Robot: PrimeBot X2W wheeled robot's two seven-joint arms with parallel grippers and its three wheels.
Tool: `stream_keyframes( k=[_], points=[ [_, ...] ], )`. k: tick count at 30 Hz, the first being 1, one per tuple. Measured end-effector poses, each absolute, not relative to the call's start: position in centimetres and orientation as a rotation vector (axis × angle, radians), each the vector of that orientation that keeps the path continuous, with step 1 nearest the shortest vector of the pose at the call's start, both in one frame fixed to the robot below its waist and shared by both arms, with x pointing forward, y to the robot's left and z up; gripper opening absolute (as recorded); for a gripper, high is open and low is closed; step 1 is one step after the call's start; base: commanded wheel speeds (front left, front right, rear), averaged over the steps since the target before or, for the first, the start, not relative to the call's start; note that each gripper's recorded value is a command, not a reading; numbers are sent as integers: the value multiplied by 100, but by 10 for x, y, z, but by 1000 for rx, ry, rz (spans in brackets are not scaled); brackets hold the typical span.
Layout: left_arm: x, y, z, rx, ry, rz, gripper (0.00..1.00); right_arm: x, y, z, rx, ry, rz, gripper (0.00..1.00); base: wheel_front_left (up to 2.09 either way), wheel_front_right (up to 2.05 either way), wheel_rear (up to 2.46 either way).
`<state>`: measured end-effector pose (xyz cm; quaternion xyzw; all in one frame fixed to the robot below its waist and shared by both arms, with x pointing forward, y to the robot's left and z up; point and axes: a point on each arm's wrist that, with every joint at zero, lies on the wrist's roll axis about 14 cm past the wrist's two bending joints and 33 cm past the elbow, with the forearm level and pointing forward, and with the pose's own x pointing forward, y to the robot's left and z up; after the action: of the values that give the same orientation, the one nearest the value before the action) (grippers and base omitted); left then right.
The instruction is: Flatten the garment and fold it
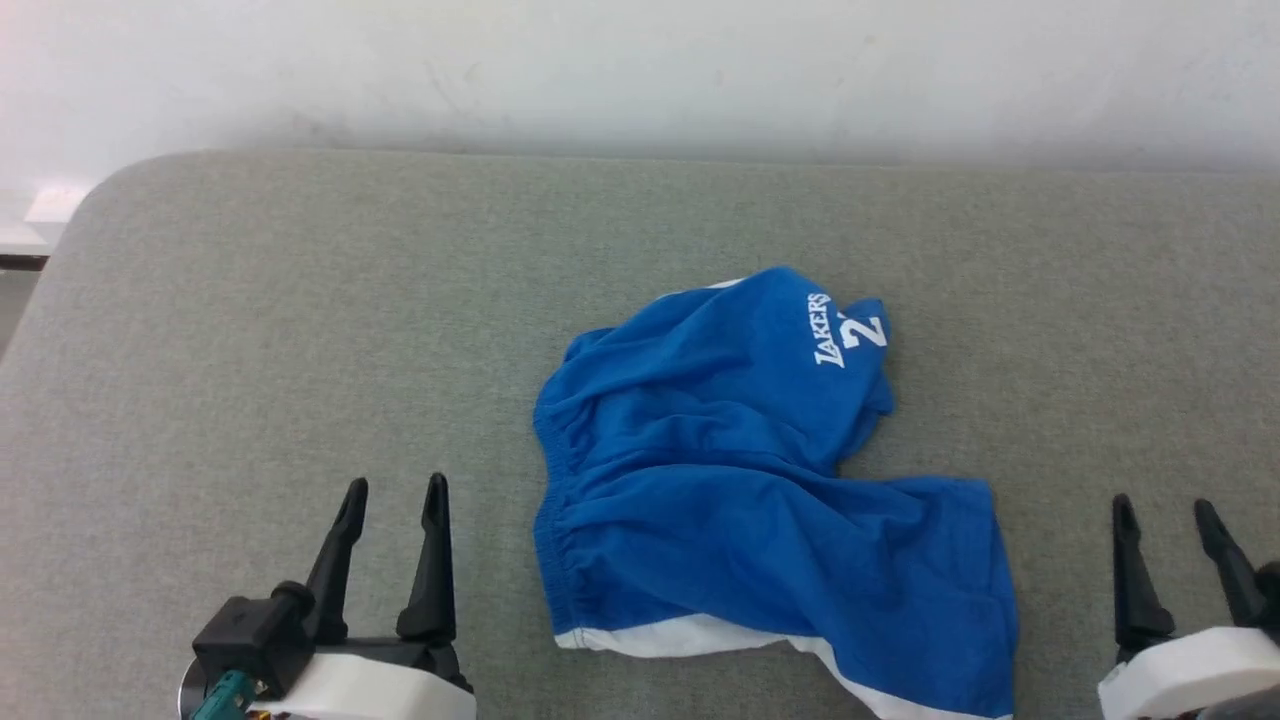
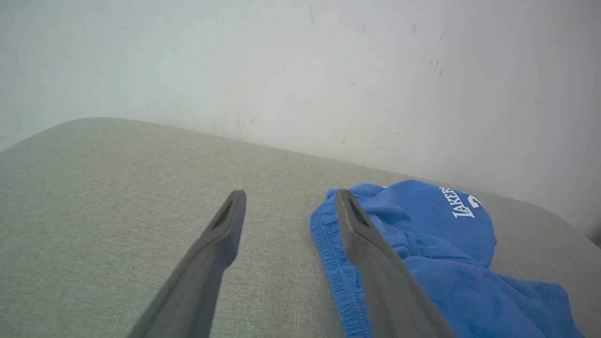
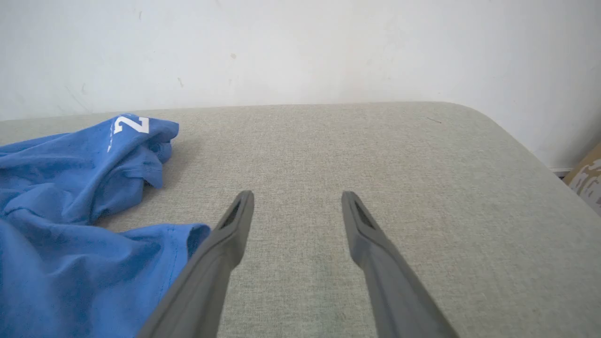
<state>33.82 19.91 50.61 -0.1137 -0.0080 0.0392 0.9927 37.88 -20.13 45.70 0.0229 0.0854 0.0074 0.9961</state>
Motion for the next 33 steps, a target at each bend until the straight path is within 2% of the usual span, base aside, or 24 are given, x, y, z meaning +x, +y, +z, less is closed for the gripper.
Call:
stream_keyframes(
  k=[4,12,19,20,21,22,24,25,33],
  points=[
    [335,201,513,-226,-47,88,100,384,-169,456,40,229,111,100,0,0,0],
    [338,193,504,-247,-34,70,100,373,-137,409,-22,577,215,100,0,0,0],
    [346,199,497,-244,-22,87,100,373,-120,389,-43,683,270,100,0,0,0],
    [346,200,496,-240,-20,91,100,374,-119,386,-43,690,274,89,0,0,0],
    [346,200,495,-241,-17,92,100,375,-119,384,-42,695,274,89,0,0,0],
    [346,201,493,-239,-14,95,100,377,-118,383,-53,698,277,47,0,0,0],
    [345,201,490,-246,-6,98,100,383,-118,384,-70,680,279,9,0,0,0],
    [344,202,489,-246,-2,102,100,387,-119,385,-68,670,273,0,0,0,0],
    [345,200,483,-249,11,98,100,412,-130,402,-128,601,265,0,0,0,0]
  ],
)
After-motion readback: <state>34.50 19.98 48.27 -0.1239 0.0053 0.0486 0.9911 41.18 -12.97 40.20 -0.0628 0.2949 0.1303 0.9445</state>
